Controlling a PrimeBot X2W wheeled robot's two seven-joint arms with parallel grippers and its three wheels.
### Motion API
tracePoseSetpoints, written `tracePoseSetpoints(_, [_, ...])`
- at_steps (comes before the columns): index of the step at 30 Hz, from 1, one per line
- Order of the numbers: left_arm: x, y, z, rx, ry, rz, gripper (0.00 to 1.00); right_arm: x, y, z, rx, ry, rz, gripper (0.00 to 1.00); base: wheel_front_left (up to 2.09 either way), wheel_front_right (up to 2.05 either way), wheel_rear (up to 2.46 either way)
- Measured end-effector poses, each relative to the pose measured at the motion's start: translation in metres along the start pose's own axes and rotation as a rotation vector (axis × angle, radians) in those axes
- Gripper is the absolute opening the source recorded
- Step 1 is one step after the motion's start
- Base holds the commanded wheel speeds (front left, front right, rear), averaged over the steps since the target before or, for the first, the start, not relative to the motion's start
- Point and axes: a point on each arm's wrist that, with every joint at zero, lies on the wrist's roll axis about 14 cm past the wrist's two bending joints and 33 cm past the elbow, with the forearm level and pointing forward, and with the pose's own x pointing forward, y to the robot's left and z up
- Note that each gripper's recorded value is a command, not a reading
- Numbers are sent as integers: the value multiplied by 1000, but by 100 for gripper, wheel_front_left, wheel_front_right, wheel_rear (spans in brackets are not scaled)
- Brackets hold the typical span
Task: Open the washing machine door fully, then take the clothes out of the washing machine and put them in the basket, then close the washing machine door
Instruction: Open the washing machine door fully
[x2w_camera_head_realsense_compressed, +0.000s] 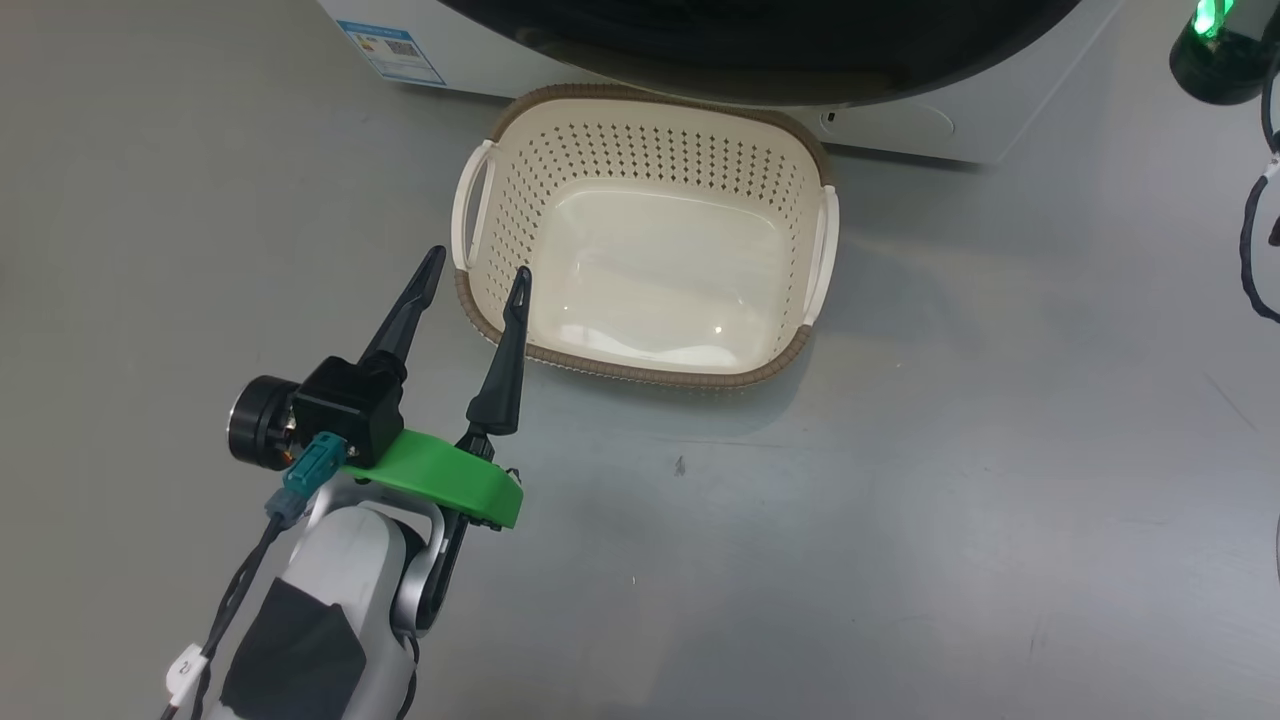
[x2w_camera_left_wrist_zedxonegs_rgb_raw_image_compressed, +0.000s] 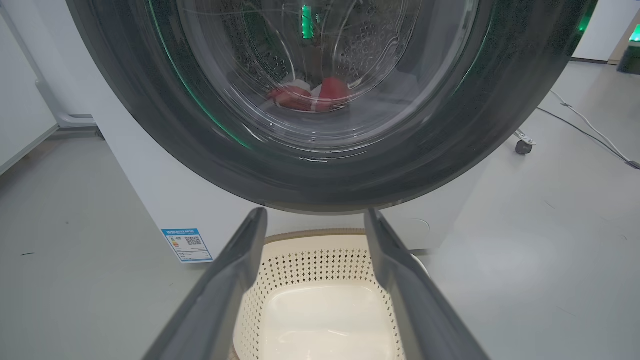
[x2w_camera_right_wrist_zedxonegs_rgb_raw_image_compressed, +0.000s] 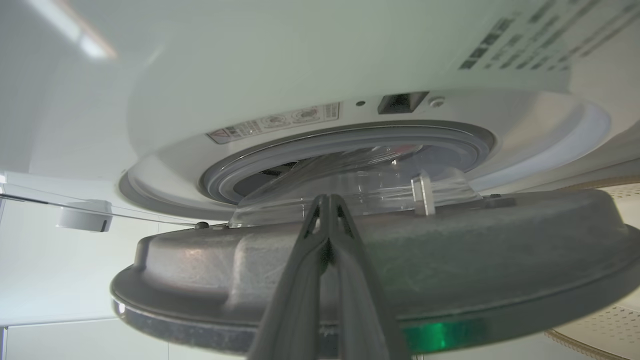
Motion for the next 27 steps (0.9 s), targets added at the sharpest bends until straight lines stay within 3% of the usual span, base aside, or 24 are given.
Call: tracePoseSetpoints(27, [-15, -9, 19, -5, -39, -11, 100, -31, 0, -77, 43, 224, 21, 0, 0, 0, 0])
